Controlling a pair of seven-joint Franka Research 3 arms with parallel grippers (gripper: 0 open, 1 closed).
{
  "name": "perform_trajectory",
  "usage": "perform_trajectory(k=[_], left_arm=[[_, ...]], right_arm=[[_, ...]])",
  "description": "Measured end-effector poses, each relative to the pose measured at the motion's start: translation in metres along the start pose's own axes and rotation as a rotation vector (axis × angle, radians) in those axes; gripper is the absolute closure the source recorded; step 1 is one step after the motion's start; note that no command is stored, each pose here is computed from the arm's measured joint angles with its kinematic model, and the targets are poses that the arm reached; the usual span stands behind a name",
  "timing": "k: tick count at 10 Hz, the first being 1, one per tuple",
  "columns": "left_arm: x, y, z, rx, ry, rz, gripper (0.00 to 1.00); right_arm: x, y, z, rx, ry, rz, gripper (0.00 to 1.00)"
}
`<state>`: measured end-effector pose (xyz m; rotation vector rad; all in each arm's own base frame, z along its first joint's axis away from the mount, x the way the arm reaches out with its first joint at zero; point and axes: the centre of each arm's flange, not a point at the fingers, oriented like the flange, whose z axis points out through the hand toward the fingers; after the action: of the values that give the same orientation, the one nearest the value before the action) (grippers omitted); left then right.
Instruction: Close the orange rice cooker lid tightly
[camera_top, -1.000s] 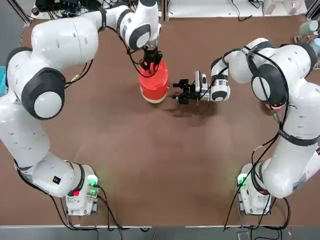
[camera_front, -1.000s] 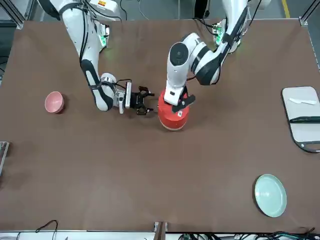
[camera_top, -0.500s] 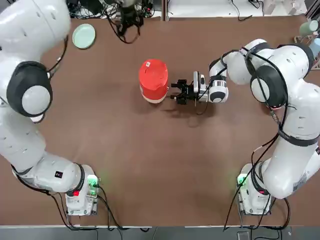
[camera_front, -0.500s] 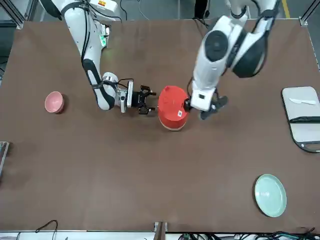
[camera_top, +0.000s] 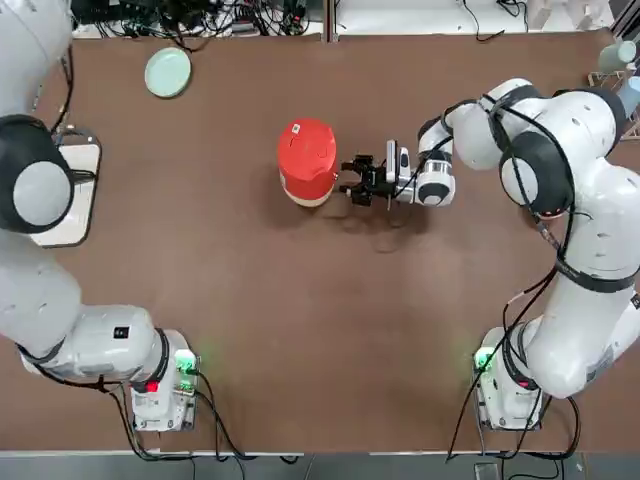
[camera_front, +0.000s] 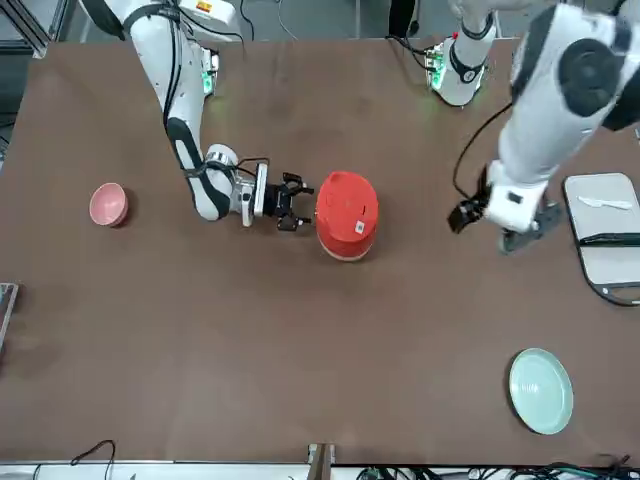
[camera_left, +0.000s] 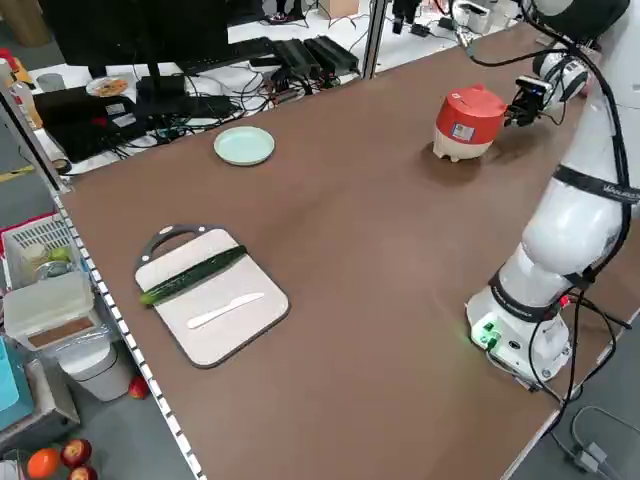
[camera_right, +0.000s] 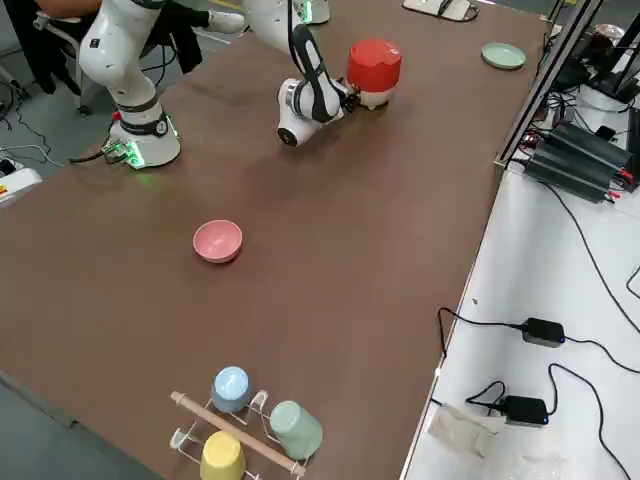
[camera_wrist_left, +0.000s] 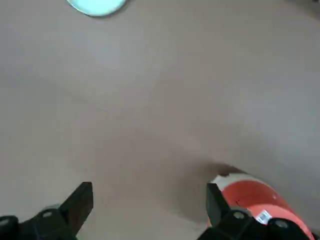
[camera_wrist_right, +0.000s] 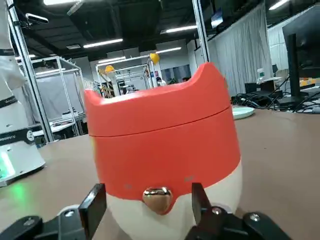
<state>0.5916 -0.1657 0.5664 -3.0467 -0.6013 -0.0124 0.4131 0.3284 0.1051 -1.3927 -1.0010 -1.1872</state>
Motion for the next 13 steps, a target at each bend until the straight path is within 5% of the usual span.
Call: perform_trajectory(k=[7, 13], left_arm=[[0.05, -0.113, -0.034, -0.004, 0.012, 0.147, 0.0], [0.011, -0.083, -0.042, -0.025, 0.002, 0.339, 0.0]], right_arm=[[-0.008, 0.01, 0.002, -0.024, 0.004, 0.001, 0.25], [-0.006, 0.012, 0.005, -0.027, 0.011, -0.003, 0.38]])
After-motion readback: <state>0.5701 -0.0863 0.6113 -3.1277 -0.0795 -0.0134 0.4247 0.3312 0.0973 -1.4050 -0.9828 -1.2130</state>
